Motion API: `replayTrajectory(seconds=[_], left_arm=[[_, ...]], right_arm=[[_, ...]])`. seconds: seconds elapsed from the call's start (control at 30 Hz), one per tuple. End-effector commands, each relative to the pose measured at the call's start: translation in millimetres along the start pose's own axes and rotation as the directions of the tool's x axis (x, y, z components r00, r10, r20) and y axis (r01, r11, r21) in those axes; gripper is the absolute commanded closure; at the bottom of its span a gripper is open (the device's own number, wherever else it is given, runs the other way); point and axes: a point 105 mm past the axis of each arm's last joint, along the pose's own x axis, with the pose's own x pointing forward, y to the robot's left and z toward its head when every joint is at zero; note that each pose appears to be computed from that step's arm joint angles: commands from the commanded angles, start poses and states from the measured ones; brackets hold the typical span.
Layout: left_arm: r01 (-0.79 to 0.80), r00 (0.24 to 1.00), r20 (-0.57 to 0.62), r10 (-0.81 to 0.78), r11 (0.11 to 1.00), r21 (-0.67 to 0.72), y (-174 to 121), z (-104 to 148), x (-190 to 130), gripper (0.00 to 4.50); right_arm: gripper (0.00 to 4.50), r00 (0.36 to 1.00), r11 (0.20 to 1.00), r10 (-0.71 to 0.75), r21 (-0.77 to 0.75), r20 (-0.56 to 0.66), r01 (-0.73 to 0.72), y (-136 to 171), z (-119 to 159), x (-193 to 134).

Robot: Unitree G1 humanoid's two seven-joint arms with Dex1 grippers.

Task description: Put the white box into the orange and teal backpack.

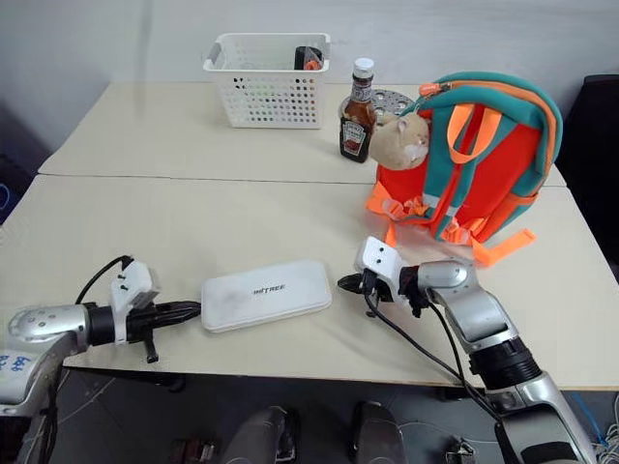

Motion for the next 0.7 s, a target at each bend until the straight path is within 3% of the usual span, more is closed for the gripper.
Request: replayTrajectory(seconds=[0.03, 0.33, 0.47, 0.57, 0.7], left_arm=[[0.02, 1.0, 0.012, -0.02, 0.999, 0.041, 5.6, 7.6, 9.4, 4.48], [0.016, 1.0, -0.022, -0.013, 0.994, 0.107, 25.6, 8.7, 17.5, 4.48], [-0.018, 0.999, -0.029, 0.019, 1.0, 0.024, 39.3, 5.8, 6.5, 4.48], [-0.045, 0.996, -0.076, 0.039, 0.996, -0.077, 48.9, -0.9, -8.1, 3.87], [-0.007, 0.997, -0.075, -0.01, 0.975, -0.223, 49.2, 1.5, -24.3, 2.67]], right_arm=[[4.5, 0.999, 0.999, 0.027, -0.025, 0.045, -0.025, 9.9, 13.5, -2.4], [4.5, 1.0, 1.0, 0.024, -0.012, 0.021, -0.023, 17.2, 7.2, -7.6], [4.5, 1.0, 1.0, -0.004, -0.023, 0.003, 0.004, 12.2, 3.7, -12.8], [4.5, 1.0, 0.999, -0.019, -0.044, -0.018, 0.018, 6.6, 0.0, -14.5], [4.5, 0.999, 0.997, -0.02, -0.07, -0.034, 0.017, 1.8, -2.7, -14.5]])
